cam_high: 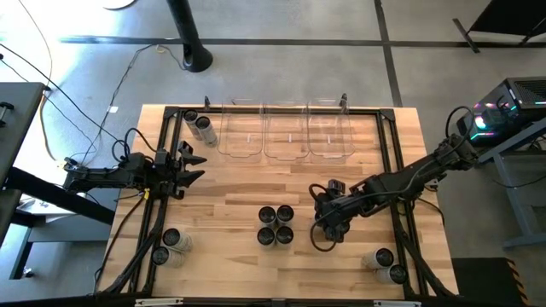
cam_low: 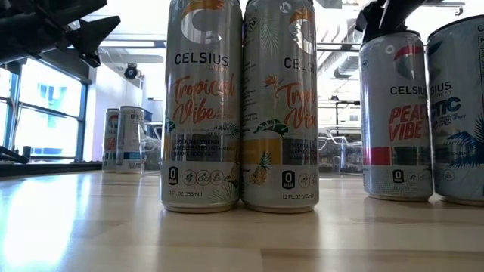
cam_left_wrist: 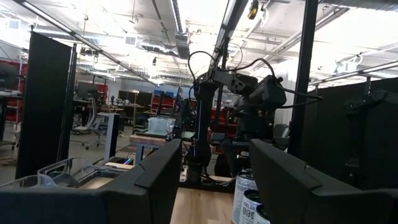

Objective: Sort soda cans
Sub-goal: Put the middle right white-pink soda can into the right transparent bin

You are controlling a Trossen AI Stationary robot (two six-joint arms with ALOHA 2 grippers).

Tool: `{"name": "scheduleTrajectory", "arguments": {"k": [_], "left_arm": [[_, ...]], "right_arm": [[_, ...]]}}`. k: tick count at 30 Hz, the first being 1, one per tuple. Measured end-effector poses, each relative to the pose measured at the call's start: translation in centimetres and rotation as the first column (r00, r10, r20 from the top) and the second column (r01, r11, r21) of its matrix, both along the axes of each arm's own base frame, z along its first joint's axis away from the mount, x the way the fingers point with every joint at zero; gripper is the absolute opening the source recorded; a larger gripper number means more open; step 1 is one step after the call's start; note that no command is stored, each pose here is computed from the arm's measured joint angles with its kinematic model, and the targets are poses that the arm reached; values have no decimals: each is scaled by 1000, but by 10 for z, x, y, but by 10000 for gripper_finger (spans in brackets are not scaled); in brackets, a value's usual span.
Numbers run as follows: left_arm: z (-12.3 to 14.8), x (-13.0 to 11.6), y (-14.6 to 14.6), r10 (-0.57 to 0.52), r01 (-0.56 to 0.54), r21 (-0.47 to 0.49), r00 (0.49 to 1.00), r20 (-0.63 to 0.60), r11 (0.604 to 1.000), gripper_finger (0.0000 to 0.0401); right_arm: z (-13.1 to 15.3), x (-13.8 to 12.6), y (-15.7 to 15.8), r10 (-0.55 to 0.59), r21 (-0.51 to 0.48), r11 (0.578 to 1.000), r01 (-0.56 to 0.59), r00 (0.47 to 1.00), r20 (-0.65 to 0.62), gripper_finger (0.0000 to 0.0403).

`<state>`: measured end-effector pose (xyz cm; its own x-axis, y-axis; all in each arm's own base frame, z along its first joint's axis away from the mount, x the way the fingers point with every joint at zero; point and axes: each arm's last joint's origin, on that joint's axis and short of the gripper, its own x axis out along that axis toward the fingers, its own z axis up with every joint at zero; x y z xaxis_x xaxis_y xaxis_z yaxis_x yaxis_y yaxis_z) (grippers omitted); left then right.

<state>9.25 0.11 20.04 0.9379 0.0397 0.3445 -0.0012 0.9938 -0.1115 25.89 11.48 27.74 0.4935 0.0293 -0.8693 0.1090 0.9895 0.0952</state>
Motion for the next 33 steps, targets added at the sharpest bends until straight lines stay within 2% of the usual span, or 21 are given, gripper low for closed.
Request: {"name": "scheduleTrajectory", "arguments": {"k": [2, 6, 8, 15, 21, 25, 30, 33], "left_arm": [[0, 0, 0, 0, 0, 0, 1000, 0, 1000, 182], [0, 0, 0, 0, 0, 0, 1000, 1, 1000, 182], [0, 0, 0, 0, 0, 0, 1000, 1, 1000, 182], [0, 0, 0, 1, -1, -1, 1000, 1, 1000, 182], [0, 0, 0, 0, 0, -1, 1000, 1, 1000, 182], [0, 0, 0, 0, 0, -1, 1000, 1, 1000, 182], [0, 0, 0, 0, 0, -1, 1000, 0, 1000, 182], [0, 0, 0, 0, 0, -1, 1000, 0, 1000, 182]], "right_arm": [[0, 0, 0, 5, -2, 1000, -5, 1000, 0, 317], [0, 1, -1, 37, 80, 996, -35, 999, -28, 324], [0, 1, -2, 40, 85, 996, -37, 999, -31, 325], [-6, 2, 1, 72, -51, 996, -74, 997, -39, 325], [-18, 7, 6, 118, -96, 987, -125, 990, -83, 322], [-25, 11, 8, 134, -110, 983, -145, 985, -105, 306], [-23, 10, 7, 163, -141, 975, -174, 982, -91, 246], [-16, 7, 4, 143, -180, 972, -150, 988, -55, 243]]}}
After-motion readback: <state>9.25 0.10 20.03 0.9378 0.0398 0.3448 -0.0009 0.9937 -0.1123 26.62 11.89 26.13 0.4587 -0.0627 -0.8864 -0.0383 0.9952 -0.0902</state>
